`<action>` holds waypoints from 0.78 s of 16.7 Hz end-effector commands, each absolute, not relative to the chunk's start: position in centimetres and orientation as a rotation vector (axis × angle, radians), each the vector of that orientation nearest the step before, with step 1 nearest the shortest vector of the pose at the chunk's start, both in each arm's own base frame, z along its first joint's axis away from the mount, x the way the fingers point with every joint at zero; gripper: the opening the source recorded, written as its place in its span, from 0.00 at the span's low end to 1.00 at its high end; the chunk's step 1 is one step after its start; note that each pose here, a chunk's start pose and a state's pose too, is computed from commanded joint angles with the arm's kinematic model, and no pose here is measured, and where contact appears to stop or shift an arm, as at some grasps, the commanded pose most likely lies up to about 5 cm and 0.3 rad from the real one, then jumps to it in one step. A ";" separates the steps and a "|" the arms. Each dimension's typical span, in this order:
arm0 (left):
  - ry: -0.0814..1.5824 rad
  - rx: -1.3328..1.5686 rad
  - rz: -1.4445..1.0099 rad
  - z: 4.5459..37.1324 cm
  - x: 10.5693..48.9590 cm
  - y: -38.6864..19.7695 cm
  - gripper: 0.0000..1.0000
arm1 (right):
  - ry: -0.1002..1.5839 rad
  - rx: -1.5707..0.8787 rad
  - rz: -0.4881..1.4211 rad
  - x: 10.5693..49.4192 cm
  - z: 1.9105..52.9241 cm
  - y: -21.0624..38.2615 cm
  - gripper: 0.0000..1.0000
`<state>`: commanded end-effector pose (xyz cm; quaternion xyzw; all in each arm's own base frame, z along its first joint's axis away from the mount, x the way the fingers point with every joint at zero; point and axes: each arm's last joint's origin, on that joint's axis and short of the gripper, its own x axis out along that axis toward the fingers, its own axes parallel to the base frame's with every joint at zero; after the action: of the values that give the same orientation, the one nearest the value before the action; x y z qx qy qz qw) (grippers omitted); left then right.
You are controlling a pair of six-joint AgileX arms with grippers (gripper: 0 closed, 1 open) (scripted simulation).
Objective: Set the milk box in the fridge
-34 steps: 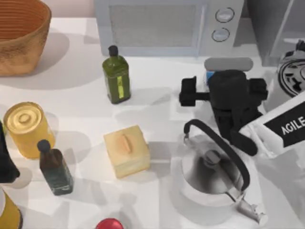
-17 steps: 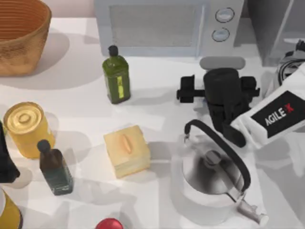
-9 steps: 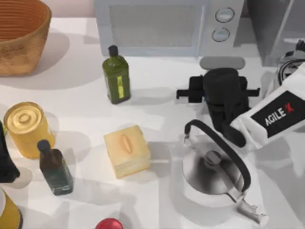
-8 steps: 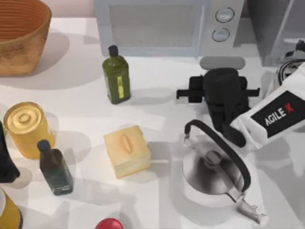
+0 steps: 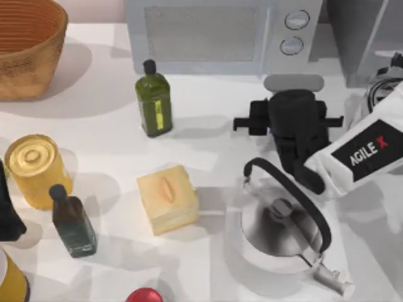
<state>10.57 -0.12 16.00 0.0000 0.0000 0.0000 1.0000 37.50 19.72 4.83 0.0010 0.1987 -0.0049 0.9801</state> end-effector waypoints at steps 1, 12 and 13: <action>0.000 0.000 0.000 16.0 10.6 -0.1 1.00 | 0.400 0.002 -0.010 37.5 4.8 19.7 0.00; 0.000 0.000 0.000 16.0 10.6 -0.1 1.00 | 0.404 0.000 -0.011 38.2 12.0 20.1 0.00; 0.000 0.000 0.000 16.0 10.6 -0.1 1.00 | 0.408 -0.003 -0.011 38.2 12.7 20.0 0.00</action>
<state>10.57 -0.12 16.00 0.0000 0.0000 0.0000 1.0000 38.18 20.04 12.75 -0.0015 0.2026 -0.0054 0.9793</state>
